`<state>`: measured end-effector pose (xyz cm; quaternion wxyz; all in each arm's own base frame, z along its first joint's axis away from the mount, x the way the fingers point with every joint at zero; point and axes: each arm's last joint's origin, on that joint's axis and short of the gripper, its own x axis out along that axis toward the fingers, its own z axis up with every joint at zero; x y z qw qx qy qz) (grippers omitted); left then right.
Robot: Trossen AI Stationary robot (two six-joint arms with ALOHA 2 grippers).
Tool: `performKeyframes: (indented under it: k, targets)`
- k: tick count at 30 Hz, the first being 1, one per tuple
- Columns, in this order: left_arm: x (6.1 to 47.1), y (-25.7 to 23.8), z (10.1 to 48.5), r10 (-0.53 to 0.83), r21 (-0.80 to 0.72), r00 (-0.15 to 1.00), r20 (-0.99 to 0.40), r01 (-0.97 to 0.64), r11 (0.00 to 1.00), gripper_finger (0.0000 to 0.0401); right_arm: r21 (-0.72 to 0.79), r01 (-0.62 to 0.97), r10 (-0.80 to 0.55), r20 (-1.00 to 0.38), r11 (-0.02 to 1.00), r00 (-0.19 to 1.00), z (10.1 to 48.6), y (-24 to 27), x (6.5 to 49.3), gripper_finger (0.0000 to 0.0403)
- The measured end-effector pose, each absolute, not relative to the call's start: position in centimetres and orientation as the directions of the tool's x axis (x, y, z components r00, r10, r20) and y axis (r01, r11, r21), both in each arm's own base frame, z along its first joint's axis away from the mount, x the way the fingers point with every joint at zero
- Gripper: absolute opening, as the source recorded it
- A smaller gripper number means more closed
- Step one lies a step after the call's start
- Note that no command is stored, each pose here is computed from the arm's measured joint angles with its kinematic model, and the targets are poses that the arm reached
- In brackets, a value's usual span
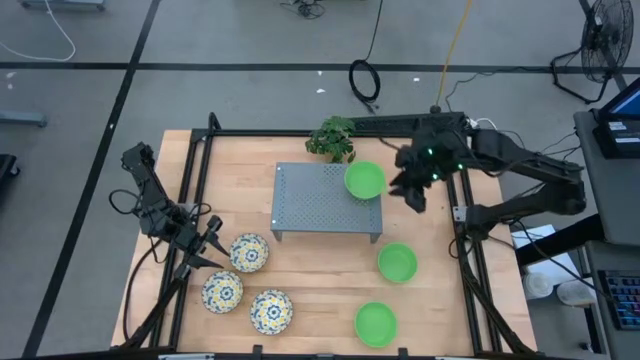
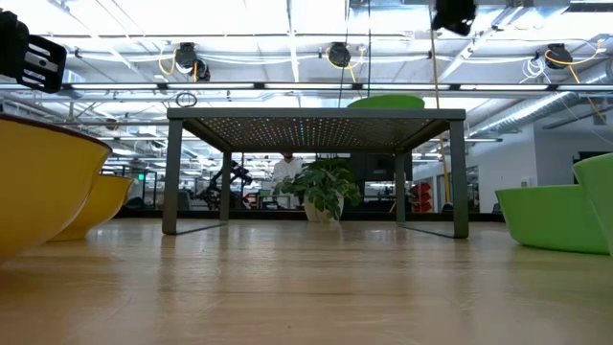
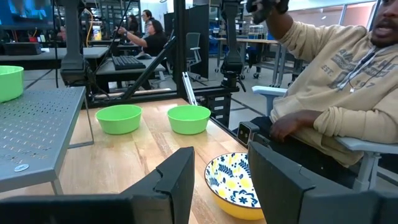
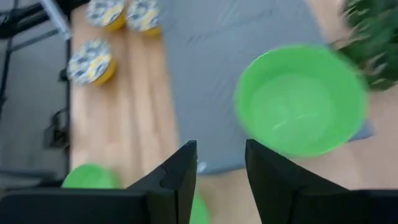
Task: Pick & Place Mini bowls
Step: Stack the top green bowl on the green bowl on the shelf
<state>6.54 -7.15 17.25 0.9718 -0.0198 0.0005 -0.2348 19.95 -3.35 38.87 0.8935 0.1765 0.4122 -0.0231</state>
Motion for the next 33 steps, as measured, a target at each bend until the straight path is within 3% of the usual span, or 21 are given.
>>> performKeyframes:
  k: [6, 18, 27, 33]
  targets:
    - [6.5, -7.1, 17.3, -0.457, -0.039, 0.890, 0.008, 0.457, 0.889, 0.0152, 0.377, 0.161, 0.214, -0.772, 0.912, 0.599, 37.4, 0.1, 19.5, 0.0126]
    - [6.5, -7.1, 17.3, -0.456, -0.039, 0.890, 0.008, 0.456, 0.889, 0.0152, 0.349, 0.282, 0.242, -0.904, 0.894, 0.351, 27.8, 4.0, 19.0, 0.0125]
    - [6.5, -7.1, 17.3, -0.456, -0.039, 0.890, 0.009, 0.456, 0.889, 0.0152, 0.214, 0.346, 0.113, -0.950, 0.913, 0.290, 23.6, 4.1, 18.2, 0.0125]
    - [6.5, -7.1, 17.3, -0.456, -0.039, 0.890, 0.009, 0.456, 0.889, 0.0152, 0.220, 0.350, 0.114, -0.947, 0.910, 0.299, 22.0, 4.0, 18.2, 0.0125]
